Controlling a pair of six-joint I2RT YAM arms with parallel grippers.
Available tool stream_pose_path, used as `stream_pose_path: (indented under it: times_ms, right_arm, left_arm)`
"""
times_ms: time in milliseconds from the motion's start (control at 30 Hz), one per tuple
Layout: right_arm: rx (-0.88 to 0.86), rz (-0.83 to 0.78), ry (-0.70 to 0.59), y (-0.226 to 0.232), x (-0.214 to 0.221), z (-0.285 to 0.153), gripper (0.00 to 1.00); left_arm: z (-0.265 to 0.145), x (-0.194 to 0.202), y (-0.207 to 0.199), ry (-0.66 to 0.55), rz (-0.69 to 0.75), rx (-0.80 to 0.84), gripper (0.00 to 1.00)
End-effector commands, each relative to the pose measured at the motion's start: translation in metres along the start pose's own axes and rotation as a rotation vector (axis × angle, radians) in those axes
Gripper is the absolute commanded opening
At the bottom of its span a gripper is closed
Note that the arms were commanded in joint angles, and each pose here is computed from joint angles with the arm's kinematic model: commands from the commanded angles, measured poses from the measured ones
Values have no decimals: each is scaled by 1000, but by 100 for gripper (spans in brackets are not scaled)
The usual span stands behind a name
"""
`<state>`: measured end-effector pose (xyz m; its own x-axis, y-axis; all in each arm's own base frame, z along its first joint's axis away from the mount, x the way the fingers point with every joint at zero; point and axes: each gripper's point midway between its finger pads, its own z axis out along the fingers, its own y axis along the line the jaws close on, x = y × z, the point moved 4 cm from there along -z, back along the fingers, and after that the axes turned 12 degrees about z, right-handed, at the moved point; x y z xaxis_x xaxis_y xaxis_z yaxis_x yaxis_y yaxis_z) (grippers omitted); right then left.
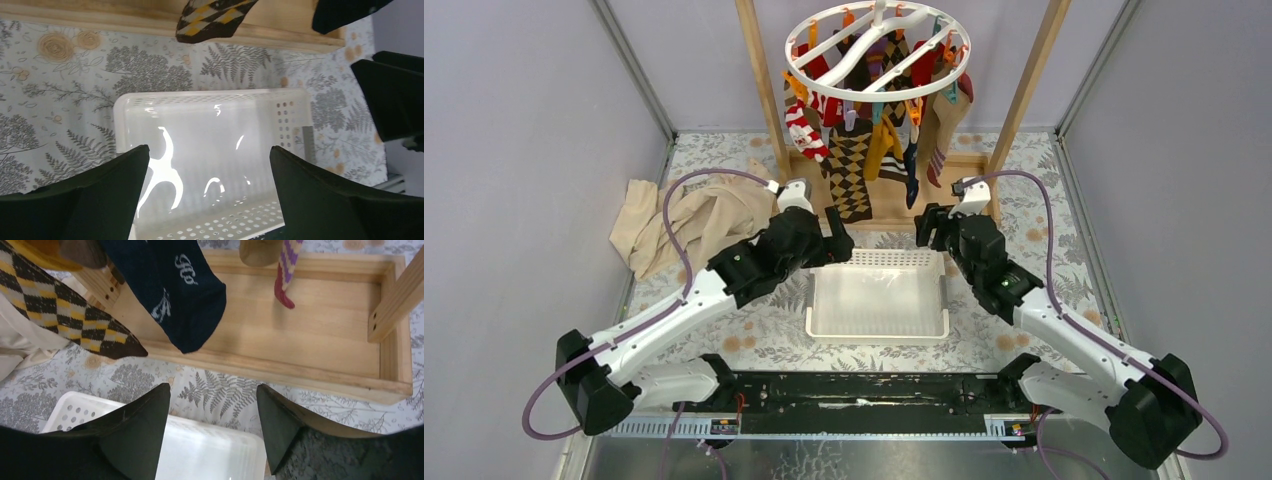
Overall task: Remove the socks clipped to the hanger
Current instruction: Remove the sock from the hanger.
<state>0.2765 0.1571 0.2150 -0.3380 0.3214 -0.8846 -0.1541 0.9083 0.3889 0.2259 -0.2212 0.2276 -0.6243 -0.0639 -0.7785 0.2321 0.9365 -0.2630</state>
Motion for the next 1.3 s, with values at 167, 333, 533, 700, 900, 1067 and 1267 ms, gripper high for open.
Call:
stream_pose_path:
  times_ms: [167,333,533,700,900,1067,1267]
  right_arm:
    - [-149,-17,-137,34,-32,17,69]
    - [-168,-6,-153,39,-34,22,68]
    - [-129,8,-198,38,-44,30,70]
    - [-129,16,-206,44,-49,36,70]
    - [-120,48,-136,46,-49,30,76]
    - [-86,27,-58,41,-40,25,79]
    - [-47,19,-44,36,-31,35,80]
  left_arm:
    - [-16,-16,-11,-110,-101,122,98]
    - [-12,-5,-9,-78,-108,119,98]
    - [-8,2,-8,-64,-116,126,98]
    - [-7,6,-6,-58,-117,123,98]
    - [-9,8,-4,-12,-107,84,98]
    - [-9,17,2,61,-93,26,98]
    - [-12,25,3,85,-97,46,99]
